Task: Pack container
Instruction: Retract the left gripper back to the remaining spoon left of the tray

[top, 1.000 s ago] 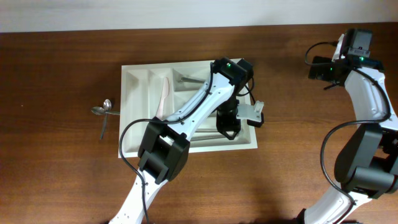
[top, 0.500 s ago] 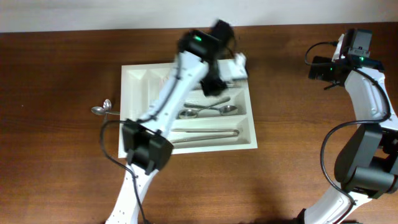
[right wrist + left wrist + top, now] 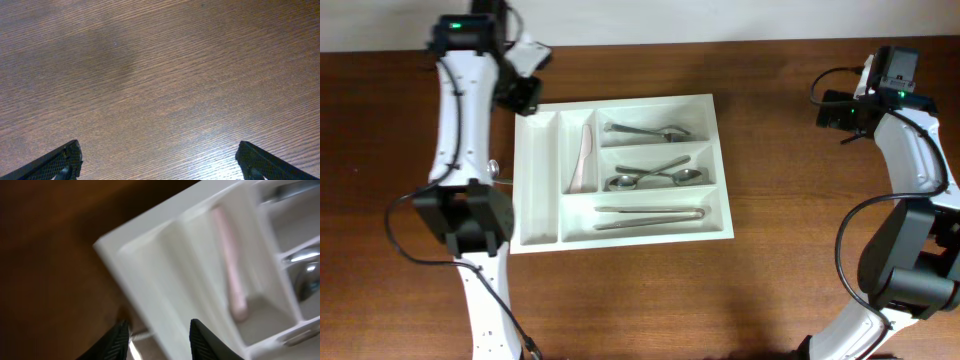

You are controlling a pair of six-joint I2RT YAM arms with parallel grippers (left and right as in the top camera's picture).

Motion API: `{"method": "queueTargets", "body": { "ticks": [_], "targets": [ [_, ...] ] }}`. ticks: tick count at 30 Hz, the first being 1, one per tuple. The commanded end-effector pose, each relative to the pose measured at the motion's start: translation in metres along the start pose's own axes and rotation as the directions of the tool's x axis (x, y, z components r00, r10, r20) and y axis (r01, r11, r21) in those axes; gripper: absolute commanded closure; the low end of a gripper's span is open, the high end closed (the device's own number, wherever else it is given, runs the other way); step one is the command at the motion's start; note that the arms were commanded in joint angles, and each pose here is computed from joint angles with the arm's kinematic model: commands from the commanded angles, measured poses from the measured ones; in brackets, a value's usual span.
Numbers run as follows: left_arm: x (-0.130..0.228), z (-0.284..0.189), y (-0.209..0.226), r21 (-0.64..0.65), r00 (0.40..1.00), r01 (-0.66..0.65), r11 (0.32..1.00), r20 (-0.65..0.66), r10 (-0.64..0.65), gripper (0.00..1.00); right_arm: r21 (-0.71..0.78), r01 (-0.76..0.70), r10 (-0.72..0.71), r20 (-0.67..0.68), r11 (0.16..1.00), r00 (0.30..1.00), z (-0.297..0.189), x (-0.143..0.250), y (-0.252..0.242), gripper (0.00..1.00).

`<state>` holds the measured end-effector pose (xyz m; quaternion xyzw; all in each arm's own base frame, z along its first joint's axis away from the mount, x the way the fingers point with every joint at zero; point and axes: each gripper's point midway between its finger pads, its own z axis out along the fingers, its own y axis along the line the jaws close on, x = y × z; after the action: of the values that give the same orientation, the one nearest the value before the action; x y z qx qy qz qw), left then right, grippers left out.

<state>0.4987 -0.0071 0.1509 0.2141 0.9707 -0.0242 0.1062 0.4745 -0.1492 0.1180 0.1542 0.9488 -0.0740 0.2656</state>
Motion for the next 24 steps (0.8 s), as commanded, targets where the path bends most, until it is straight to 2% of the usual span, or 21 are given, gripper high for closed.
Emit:
{"method": "queueTargets", "body": {
  "ticks": [1,6,9,12,16,21,24],
  "targets": [
    [0.018,-0.017,0.024,-0.008,0.995,0.103,0.995,0.0,-0.103,0.59,0.015,-0.001,0.0,0.013,1.0,1.0,-0.002,-0.006,-0.002,0.01],
    [0.051,-0.01,0.043,0.092,0.971,0.237,0.967,-0.052,-0.233,0.61,0.015,-0.001,0.001,0.013,1.0,1.0,-0.002,-0.006,-0.002,0.01],
    [0.069,-0.002,0.054,0.162,0.934,0.357,0.92,-0.084,-0.348,0.67,0.015,-0.001,0.0,0.013,1.0,1.0,-0.002,-0.006,-0.002,0.01],
    [0.079,0.006,0.061,0.268,0.901,0.431,0.862,-0.085,-0.425,0.67,0.015,-0.001,0.001,0.013,1.0,1.0,-0.002,-0.006,-0.002,0.01],
    [0.09,0.011,0.075,0.345,0.865,0.489,0.801,-0.075,-0.495,0.66,0.015,-0.001,0.001,0.013,1.0,1.0,-0.002,-0.006,-0.002,0.01],
    [0.092,0.006,0.093,0.399,0.834,0.512,0.761,-0.019,-0.552,0.61,0.015,-0.001,0.001,0.013,1.0,1.0,-0.002,-0.006,-0.002,0.01],
    [0.095,0.004,0.106,0.422,0.794,0.552,0.719,-0.002,-0.608,0.53,0.015,-0.001,0.0,0.013,1.0,1.0,-0.002,-0.006,-0.002,0.01]
  ]
}}
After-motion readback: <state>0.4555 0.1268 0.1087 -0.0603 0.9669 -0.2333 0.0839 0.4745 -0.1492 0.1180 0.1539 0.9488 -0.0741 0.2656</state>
